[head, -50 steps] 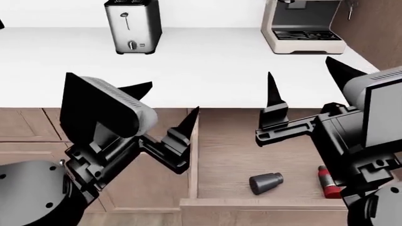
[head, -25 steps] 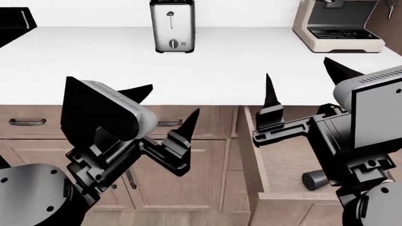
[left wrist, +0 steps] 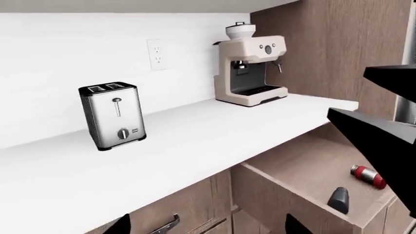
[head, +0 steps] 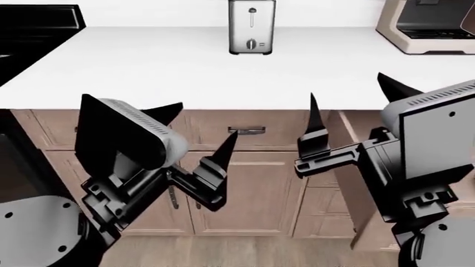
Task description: Pick and place the shaker into the drawer. Then close the cabinet.
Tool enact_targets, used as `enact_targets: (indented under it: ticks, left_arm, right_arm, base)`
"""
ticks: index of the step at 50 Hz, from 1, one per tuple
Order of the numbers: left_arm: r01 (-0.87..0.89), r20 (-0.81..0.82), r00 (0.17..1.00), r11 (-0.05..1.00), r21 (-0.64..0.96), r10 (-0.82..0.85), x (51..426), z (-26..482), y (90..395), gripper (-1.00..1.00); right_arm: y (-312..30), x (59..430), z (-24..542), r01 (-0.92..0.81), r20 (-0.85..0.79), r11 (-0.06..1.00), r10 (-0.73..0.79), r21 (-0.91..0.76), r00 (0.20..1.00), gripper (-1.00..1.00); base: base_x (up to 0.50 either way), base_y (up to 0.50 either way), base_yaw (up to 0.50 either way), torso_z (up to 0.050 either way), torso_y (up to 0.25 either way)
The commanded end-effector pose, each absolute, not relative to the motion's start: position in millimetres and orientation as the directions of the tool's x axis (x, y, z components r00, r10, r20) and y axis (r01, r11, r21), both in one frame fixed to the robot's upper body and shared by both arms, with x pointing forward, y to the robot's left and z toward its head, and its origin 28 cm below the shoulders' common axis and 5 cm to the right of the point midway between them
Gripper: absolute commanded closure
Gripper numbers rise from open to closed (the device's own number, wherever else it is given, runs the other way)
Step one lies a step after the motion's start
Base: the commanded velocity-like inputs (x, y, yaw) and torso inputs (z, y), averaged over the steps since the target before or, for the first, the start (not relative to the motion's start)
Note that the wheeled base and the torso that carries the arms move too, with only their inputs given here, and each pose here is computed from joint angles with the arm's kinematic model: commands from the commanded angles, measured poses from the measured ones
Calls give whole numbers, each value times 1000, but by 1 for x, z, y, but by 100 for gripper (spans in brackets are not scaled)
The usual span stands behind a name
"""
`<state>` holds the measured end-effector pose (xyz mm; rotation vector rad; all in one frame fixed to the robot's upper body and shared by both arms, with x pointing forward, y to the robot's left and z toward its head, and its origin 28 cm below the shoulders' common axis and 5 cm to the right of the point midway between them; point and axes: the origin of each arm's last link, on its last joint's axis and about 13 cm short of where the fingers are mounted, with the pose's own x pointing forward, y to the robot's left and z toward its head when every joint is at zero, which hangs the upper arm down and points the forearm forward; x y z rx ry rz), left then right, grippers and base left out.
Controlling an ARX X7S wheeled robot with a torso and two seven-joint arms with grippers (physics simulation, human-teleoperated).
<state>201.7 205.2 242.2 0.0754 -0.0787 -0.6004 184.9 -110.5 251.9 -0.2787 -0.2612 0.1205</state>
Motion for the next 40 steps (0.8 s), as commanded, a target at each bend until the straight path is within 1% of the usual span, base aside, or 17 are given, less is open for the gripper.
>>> enact_targets:
  ticks: [1,13,16,20,24,29,31,34,40]
  left_arm:
    - [566,48,819,819,91,-571,202,237,204,-100]
    - [569,45,818,818,84,-574,202,231,203,-100]
    - [548,49,833,833,70,-552,209,225,200,-100]
    - [429,100,898,903,29,-429,239,211,194,-100]
    - [270,143,952,963,14,-269,280,205,192,-100]
    - [138,210,968,990,16,-138,321,223,188,-100]
    - [94,229,969,996,2,-92,334,228,188,-100]
    - [70,232,970,998,-4,-67,350,230,186,-100]
    - [15,218,976,1000,-2,-15,381,232,177,-100]
  right_arm:
    - [-110,186,249,-80,231,953,151,-291,961,-100]
    - [-110,186,247,-82,225,954,150,-287,963,-100]
    - [-109,195,245,-96,203,966,146,-238,968,-100]
    - [-102,225,238,-133,173,967,173,-219,970,-100]
    - [-92,269,243,-165,147,965,197,-205,969,-100]
    - [-84,314,257,-163,143,962,197,-221,970,-100]
    - [-81,325,258,-160,141,962,194,-221,971,-100]
    - [-76,340,258,-161,135,965,191,-207,972,-100]
    - [-60,365,278,-193,142,966,219,-175,965,-100]
  base:
    - [-119,500,0,0,0]
    - [-120,500,0,0,0]
    - [-32,427,0,0,0]
    - [0,0,0,0,0]
    - [0,0,0,0,0]
    - [0,0,0,0,0]
    - [0,0,0,0,0]
    - [0,0,0,0,0]
    - [0,0,0,0,0]
